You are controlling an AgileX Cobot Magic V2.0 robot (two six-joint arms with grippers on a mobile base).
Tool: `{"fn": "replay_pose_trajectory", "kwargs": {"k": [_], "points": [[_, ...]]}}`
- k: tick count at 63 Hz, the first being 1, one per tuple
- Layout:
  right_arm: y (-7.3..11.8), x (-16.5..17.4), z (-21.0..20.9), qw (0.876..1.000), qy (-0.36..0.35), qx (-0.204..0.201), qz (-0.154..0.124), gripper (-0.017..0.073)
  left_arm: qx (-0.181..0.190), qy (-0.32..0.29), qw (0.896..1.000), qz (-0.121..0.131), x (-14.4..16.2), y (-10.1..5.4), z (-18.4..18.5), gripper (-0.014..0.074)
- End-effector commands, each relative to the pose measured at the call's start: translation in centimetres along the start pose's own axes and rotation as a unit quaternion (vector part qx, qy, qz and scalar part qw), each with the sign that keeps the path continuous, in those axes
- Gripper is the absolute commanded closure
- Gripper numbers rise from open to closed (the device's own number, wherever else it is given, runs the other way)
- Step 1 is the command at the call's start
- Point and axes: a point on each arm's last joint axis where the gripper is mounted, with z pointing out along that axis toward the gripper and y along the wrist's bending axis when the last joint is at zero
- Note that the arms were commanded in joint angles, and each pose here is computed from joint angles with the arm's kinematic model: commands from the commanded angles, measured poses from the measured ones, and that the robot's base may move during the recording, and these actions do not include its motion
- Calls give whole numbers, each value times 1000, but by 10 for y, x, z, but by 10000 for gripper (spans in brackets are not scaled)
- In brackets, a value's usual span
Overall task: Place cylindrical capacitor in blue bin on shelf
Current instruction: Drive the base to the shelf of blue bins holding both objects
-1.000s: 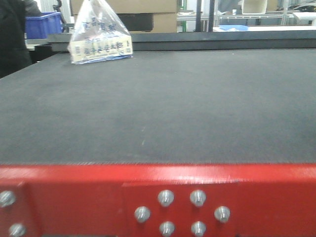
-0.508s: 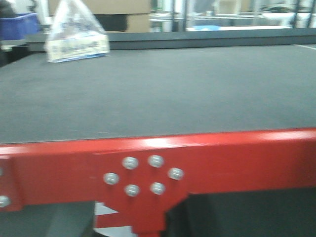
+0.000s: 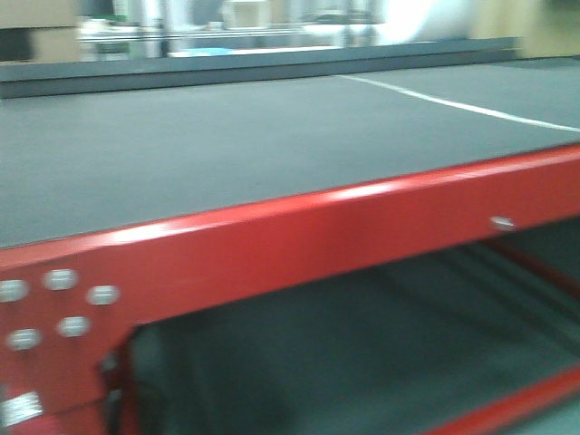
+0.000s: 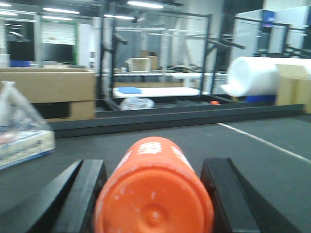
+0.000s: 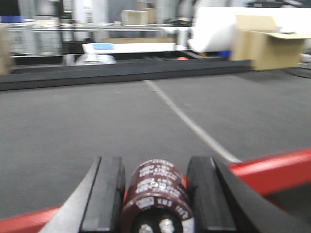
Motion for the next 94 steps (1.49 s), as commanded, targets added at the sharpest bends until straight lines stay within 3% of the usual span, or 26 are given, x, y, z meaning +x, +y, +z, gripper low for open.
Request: {"fn": "replay_pose_trajectory", "kwargs": {"k": [1, 94], "points": [[0, -3, -1, 1000, -18, 1, -3, 724, 2, -13, 1000, -1, -3, 0, -1, 705], [0, -3, -1, 1000, -18, 1, -3, 724, 2, -13, 1000, -1, -3, 0, -1, 705]]}}
